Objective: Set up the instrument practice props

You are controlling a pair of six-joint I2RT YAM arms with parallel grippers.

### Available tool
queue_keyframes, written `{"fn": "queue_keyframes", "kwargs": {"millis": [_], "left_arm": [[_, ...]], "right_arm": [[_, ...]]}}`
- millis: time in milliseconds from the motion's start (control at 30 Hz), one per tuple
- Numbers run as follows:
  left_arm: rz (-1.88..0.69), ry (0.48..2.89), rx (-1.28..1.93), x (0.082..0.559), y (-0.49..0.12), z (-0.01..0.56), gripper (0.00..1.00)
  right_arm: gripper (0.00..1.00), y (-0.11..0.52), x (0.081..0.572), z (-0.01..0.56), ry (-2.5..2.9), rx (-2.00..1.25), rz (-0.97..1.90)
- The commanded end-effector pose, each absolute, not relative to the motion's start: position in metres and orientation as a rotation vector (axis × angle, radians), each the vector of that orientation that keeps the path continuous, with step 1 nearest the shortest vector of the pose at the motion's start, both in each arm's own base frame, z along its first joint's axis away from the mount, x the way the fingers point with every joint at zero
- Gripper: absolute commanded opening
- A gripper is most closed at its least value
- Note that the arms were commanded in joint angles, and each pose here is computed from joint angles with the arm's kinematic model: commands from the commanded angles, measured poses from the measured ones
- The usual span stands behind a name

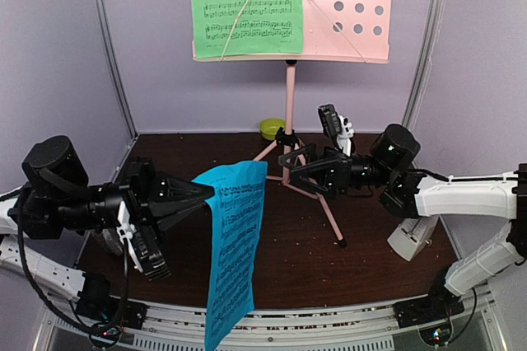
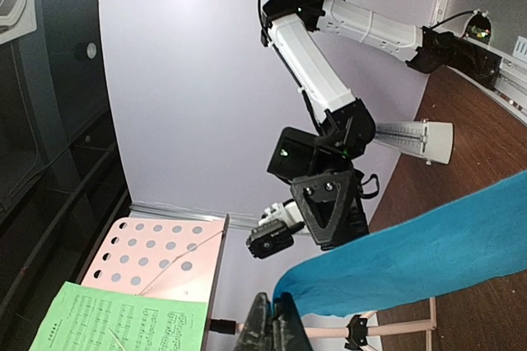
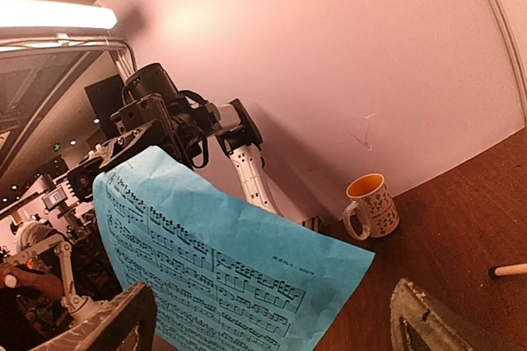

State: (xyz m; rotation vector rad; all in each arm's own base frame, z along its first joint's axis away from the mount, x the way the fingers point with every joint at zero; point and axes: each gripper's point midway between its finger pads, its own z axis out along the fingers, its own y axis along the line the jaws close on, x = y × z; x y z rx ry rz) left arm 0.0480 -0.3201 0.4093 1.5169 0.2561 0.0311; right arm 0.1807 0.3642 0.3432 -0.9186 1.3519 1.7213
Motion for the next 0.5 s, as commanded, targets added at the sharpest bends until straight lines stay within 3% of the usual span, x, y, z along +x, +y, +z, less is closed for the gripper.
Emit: {"fn": "queue_keyframes", "kwargs": {"millis": [0,267,467], "left_arm": [[-0.002,0.145,1.418,0.032,-0.314,0.448,0.0],[-0.027,0.088,1.37,0.022,-0.311,0.466,0.0],[-0.03,0.084,1.349,0.021,-0.307,0.471,0.0]], "right_arm": [[1.0,0.368,0.17,0.353,1.296,-0.909,1.815],[0.96,0.385,0.162,0.352,1.257,-0.924,1.863],[0.87,0.389,0.143,0.374,1.127,-0.957,1.964]]}}
